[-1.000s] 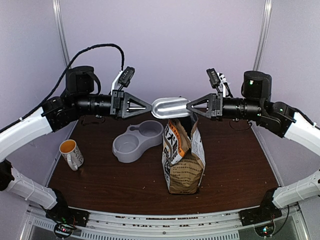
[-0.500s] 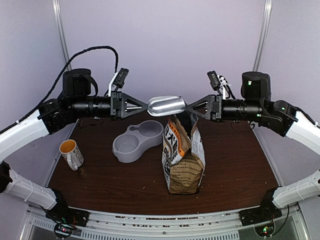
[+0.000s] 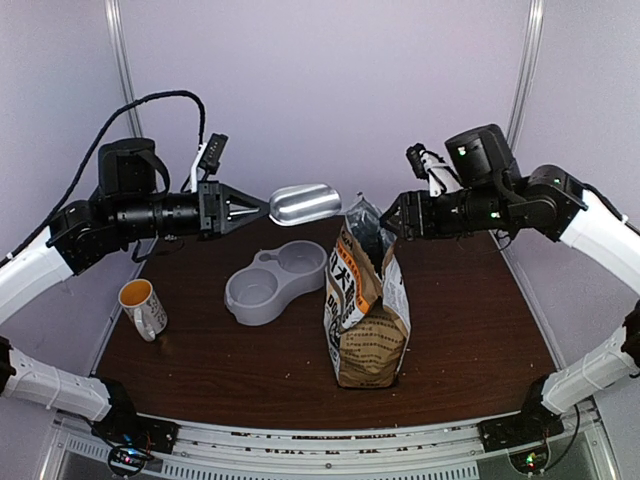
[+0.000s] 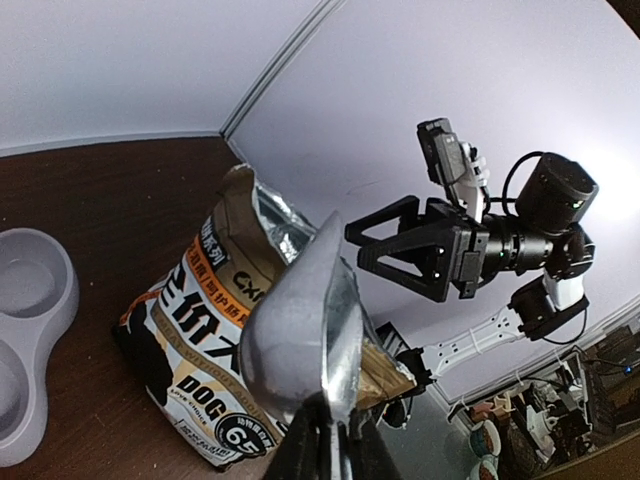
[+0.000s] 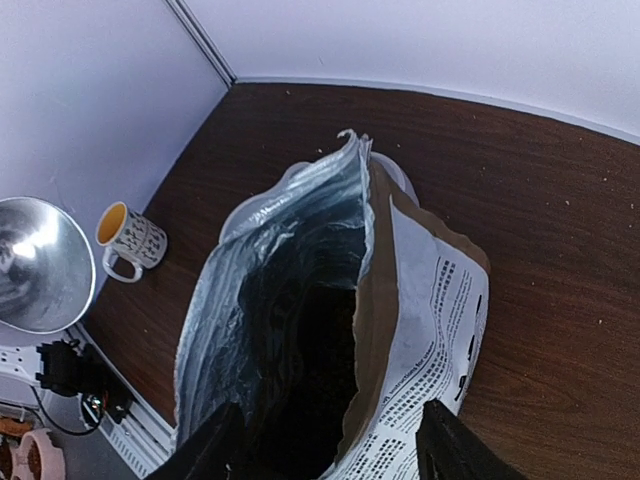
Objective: Serve the pet food
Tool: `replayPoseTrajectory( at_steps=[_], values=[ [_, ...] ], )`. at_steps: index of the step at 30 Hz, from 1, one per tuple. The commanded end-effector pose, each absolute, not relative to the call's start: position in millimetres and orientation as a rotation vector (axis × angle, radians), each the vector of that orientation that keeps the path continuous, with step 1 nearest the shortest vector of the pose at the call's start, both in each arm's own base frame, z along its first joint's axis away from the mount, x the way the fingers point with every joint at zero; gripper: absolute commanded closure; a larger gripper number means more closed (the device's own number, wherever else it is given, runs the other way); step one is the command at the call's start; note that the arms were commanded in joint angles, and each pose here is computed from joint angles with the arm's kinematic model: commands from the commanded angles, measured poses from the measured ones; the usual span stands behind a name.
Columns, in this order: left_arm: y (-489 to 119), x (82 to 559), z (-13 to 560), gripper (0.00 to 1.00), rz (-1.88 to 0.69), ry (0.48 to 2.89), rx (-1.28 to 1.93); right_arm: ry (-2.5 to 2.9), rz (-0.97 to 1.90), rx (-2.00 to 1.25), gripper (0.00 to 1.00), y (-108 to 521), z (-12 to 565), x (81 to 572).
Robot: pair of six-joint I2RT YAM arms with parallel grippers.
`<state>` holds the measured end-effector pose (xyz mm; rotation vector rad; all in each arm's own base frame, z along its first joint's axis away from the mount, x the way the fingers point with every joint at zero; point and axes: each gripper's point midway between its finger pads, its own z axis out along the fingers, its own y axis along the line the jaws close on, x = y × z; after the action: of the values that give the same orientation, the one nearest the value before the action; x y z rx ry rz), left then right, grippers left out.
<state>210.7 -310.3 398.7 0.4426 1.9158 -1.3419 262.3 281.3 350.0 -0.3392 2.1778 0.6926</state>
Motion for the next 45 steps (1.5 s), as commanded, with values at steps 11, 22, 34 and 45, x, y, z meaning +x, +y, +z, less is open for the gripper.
replayPoseTrajectory(
  at_steps=[11, 22, 34, 45],
  values=[
    [-300, 212, 410, 1.0, -1.3, 1.902, 0.436, 2.355, 0.132, -0.32, 0.72, 263, 309, 284],
    [-297, 214, 412, 1.0, -1.291, 1.891, 0.437, 2.304, -0.005, -0.174, 1.0, 210, 340, 325],
    [-288, 216, 412, 1.0, -1.276, 1.871, 0.421, 2.183, -0.03, -0.045, 1.0, 148, 406, 345],
    [-283, 213, 397, 1.0, -1.261, 1.853, 0.438, 2.281, 0.431, -0.257, 1.0, 283, 324, 304]
  ],
)
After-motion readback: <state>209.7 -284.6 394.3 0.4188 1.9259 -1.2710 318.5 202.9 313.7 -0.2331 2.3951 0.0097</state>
